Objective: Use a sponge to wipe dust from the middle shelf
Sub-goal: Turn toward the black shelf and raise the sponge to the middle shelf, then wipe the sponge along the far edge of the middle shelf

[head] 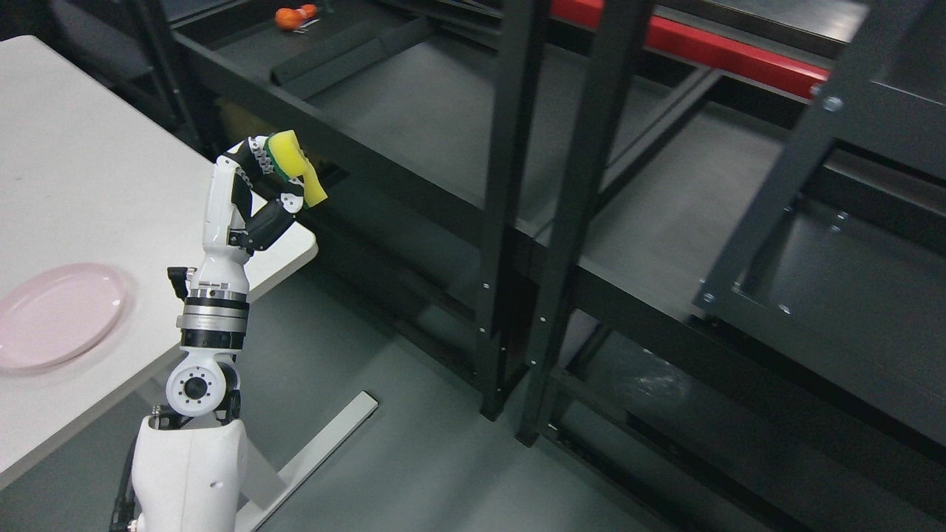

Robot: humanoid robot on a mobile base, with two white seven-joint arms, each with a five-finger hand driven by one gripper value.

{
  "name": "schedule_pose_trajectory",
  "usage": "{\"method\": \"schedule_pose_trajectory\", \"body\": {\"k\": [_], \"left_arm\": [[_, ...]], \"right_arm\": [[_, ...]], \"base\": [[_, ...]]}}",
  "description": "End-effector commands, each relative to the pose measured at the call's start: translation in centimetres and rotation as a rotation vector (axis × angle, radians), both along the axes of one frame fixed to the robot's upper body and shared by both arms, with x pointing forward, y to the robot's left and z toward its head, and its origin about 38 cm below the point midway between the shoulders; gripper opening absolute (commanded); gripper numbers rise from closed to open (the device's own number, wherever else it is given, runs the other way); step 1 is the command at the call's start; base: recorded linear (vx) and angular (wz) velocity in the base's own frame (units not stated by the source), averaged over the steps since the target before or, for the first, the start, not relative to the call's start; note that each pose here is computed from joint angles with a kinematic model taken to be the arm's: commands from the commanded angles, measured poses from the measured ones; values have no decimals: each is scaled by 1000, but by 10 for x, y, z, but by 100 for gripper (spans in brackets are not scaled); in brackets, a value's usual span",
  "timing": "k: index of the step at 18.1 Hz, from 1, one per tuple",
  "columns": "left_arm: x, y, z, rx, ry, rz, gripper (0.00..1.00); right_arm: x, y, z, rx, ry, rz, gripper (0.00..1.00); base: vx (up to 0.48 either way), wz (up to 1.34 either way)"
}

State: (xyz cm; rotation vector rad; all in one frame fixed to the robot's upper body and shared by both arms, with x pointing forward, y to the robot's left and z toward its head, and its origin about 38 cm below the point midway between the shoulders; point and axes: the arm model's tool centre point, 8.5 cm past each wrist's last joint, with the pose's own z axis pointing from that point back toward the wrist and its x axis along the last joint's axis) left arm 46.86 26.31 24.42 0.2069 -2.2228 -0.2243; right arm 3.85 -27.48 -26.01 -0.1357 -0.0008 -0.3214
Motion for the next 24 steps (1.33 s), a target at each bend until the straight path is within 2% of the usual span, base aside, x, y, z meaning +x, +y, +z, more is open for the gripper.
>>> {"method": "schedule_pose_trajectory", "body": {"k": [1,4,8,11,14,15,19,22,24], "left_arm": [[-27,-54,-11,106,-21,-141,1],[-39,-67,-21,118,-14,-182,1],[-41,-100,-9,182,-52,-262,1],[-31,-125,34,322,-152,-315,1],[-21,-172,105,594,-317,-368,1],[-23,-190,121,664,-363,-392,1],[-51,-265,138,907,-499,-524,1],[-64,-301,189,1068,-667,-522,1],[-64,-311,244,1184,-769,-433,1]], "right_arm": [[6,-12,1,-20,-17,0,100],[6,-12,1,-20,-17,0,100],[6,-12,1,-20,-17,0,100],[6,-12,1,-20,-17,0,100],[6,-12,1,-20,-17,0,100],[5,-12,1,-20,-16,0,100],[6,-12,1,-20,-17,0,100],[6,-12,1,-20,-17,0,100],[6,-12,1,-20,-17,0,100]], "base": [[-244,-927],[-203,-943],[-149,-935],[-76,-746],[-28,-561],[7,-232],[14,-118],[5,-6],[-6,32]]}}
